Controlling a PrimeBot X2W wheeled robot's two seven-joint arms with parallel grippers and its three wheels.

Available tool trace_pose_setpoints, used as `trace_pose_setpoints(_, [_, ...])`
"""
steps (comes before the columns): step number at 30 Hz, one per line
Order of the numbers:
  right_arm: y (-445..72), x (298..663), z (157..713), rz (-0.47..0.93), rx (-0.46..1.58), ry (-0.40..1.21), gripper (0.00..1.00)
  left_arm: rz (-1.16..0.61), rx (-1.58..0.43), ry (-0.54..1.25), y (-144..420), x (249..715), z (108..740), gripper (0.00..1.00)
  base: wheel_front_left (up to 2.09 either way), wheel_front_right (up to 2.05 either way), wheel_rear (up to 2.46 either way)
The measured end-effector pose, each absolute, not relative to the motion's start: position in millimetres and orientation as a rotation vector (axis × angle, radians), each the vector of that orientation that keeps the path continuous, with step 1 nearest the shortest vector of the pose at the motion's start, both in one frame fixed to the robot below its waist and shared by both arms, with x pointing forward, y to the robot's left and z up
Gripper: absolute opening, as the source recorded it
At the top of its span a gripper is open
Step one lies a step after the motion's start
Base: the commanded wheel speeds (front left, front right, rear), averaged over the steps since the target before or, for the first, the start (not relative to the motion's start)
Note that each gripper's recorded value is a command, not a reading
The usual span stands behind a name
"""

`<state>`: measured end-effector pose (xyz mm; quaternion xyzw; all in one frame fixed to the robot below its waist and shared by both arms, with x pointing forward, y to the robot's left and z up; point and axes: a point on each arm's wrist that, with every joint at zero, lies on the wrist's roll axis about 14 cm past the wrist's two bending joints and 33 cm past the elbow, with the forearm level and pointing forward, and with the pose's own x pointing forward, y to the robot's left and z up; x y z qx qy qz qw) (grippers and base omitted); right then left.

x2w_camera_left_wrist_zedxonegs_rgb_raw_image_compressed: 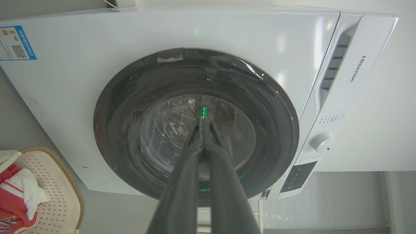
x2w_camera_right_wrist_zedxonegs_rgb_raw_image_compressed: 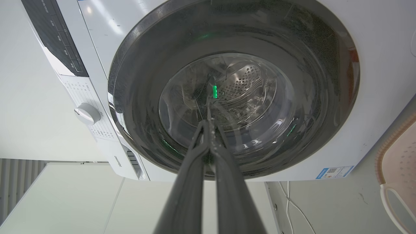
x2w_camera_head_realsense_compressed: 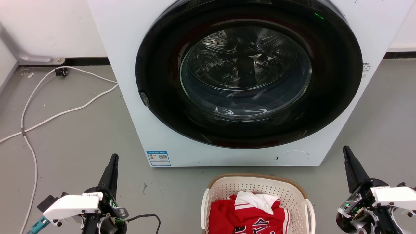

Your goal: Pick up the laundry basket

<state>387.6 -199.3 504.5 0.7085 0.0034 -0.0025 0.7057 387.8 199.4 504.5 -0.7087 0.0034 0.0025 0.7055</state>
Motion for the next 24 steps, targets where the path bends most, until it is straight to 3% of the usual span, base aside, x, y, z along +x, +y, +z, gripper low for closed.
trace_pose_setpoints(14, [-199.3,387.6,504.5,-0.006,1.575,0.008,0.00,0.006,-1.575,0.007,199.4,387.8,504.6,0.00,0.00,0.00,0.00])
trace_pose_setpoints(15, [-199.2,387.3,503.6,-0.008,1.575,0.010,1.00,0.008,-1.576,0.010,199.3,387.5,503.6,1.00,0.00,0.00,0.00])
trace_pose_setpoints(24, [-201.1,373.7,476.4,-0.087,1.550,0.059,1.00,0.074,-1.556,0.052,199.3,375.7,480.8,1.00,0.00,0.00,0.00])
